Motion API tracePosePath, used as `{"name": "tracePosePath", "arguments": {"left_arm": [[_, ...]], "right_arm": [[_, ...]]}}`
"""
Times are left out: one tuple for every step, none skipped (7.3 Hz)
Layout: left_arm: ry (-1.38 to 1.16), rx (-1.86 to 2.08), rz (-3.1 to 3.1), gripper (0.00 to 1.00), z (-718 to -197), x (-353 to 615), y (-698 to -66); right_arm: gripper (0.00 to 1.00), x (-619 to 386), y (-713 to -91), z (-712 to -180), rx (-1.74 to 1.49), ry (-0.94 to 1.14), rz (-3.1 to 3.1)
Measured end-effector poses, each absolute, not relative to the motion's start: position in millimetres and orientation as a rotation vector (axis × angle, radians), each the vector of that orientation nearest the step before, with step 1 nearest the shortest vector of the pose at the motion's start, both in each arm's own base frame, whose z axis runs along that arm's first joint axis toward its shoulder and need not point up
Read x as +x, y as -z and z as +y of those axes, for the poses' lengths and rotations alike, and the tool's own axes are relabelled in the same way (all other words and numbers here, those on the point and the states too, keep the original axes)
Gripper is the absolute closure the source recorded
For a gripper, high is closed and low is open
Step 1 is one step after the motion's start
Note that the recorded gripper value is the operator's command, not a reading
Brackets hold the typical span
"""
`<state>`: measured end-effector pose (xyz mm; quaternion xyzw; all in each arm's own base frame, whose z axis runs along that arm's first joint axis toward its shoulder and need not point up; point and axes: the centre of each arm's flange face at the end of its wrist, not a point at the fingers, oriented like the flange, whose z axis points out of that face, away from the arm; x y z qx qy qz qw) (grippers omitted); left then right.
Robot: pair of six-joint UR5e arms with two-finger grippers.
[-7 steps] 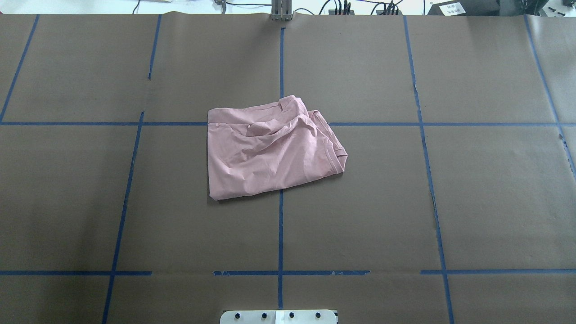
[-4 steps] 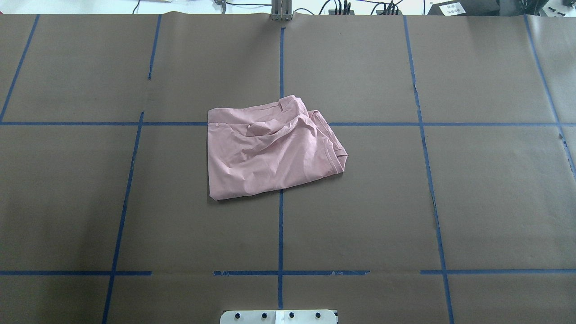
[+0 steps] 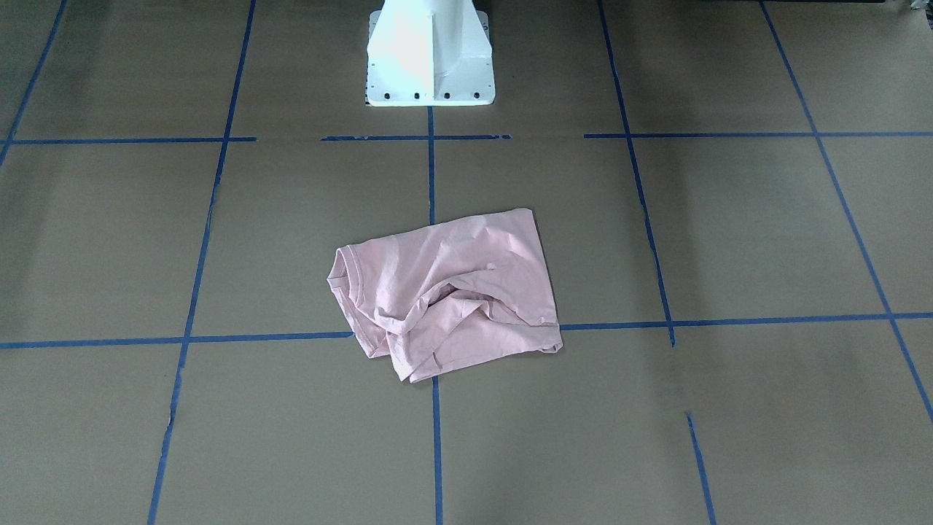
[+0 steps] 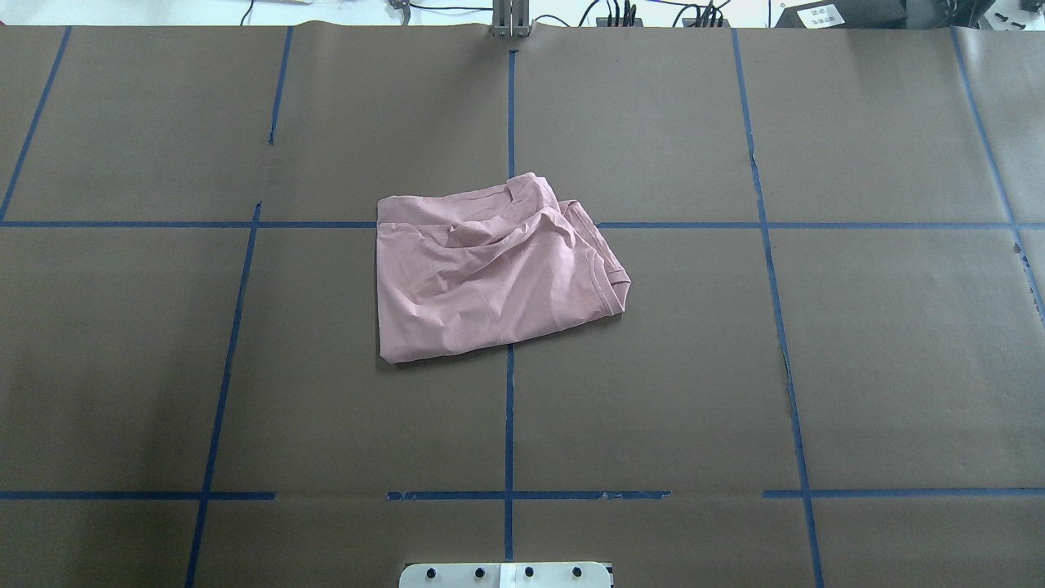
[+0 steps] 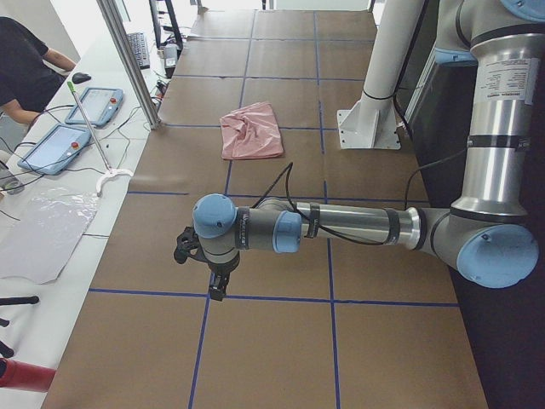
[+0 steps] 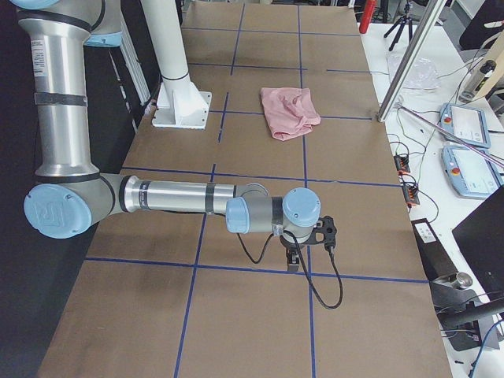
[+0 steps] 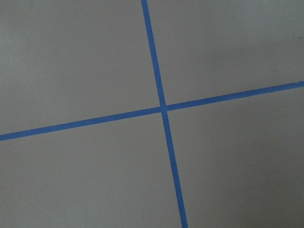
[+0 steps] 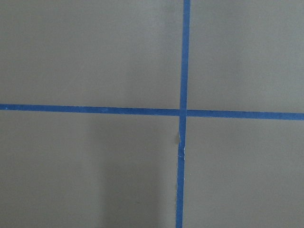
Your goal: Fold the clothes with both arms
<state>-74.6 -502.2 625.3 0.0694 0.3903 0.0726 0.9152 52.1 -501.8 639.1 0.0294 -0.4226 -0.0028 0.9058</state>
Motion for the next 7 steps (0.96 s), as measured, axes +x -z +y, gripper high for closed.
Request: {"name": "tracePosePath", "arguments": {"left_arm": [[-0.144, 0.141, 0.804, 0.00, -502.3, -74.6, -625.2], [-0.131, 0.137, 0.804, 0.00, -502.4, -74.6, -624.5], [-0.120, 0.134, 0.805, 0.00, -502.4, -74.6, -623.8], [-0.115, 0.133, 0.805, 0.00, -502.5, -74.6, -622.9], [-0.113, 0.133, 0.805, 0.00, -502.5, -74.6, -622.4], [-0.112, 0.133, 0.806, 0.00, -502.6, -74.5, -622.1], [-0.109, 0.132, 0.807, 0.00, -502.6, -74.4, -621.8]], "right_arm": [[0.00, 52.1, -635.5, -501.3, 0.064, 0.005, -0.875], [0.00, 52.1, -634.9, -500.5, 0.060, -0.002, -0.876], [0.00, 52.1, -635.1, -499.7, 0.054, -0.013, -0.876], [0.00, 52.1, -635.5, -499.1, 0.051, -0.020, -0.876], [0.00, 52.2, -635.6, -498.9, 0.049, -0.023, -0.876], [0.00, 52.2, -635.8, -498.8, 0.049, -0.024, -0.876], [0.00, 52.2, -636.1, -498.7, 0.048, -0.025, -0.875]]}}
